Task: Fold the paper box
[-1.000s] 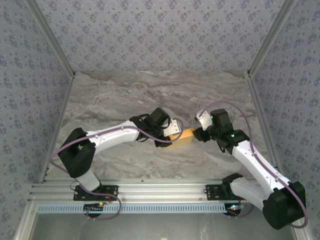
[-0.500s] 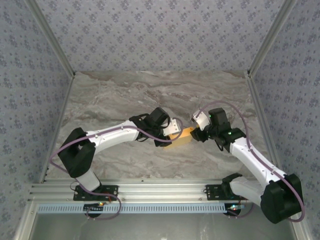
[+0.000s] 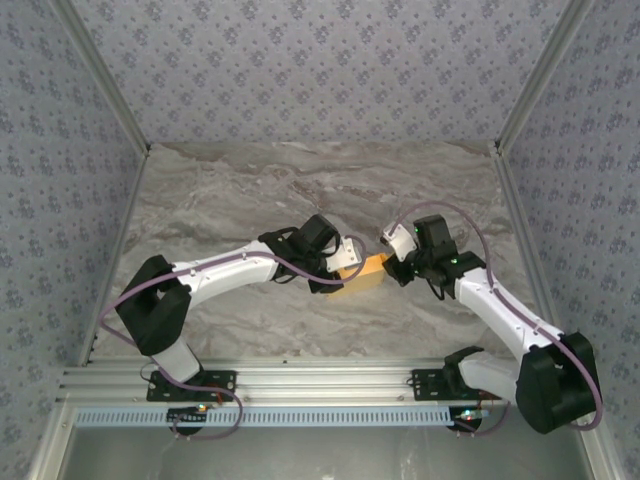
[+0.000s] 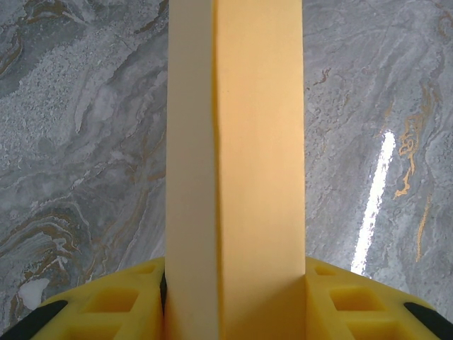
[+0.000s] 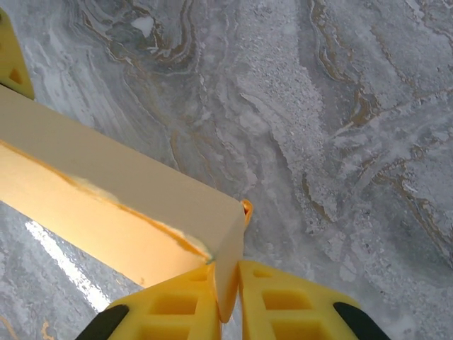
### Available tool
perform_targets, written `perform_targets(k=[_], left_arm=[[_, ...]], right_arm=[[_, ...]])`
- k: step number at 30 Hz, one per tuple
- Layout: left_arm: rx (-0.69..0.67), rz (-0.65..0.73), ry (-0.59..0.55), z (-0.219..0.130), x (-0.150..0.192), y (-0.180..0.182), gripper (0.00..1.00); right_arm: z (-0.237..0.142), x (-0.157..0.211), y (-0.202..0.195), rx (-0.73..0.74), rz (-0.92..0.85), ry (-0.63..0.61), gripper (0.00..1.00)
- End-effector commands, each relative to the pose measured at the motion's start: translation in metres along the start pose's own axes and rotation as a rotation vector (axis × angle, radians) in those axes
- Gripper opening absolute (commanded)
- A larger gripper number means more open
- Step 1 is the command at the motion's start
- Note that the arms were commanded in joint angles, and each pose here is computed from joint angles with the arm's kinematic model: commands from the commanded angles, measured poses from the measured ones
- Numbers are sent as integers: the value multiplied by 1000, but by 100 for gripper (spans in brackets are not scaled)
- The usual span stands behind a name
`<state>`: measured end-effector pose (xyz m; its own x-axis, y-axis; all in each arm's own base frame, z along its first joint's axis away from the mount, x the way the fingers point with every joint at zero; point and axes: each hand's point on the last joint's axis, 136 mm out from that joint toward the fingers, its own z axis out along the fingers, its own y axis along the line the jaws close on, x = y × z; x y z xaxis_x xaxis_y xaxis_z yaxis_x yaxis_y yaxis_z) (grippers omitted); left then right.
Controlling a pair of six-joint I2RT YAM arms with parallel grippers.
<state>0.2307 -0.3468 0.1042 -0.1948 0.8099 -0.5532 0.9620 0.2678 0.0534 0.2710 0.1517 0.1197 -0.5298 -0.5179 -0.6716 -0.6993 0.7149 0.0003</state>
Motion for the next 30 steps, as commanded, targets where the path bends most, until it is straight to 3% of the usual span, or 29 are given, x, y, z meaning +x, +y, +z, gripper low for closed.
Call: perform_targets(k=[1,14,30], left_arm=[[11,7,63,7,13,-3,35],[7,-8,71,10,14,-2,33],[7,-12,79,13,16,-2,33]], right_arm=[[-13,-26,3,-16,9,-78,14],[-14,-20,21,-85,23,9,10],[-7,-26,32,-109,83,-5,4]])
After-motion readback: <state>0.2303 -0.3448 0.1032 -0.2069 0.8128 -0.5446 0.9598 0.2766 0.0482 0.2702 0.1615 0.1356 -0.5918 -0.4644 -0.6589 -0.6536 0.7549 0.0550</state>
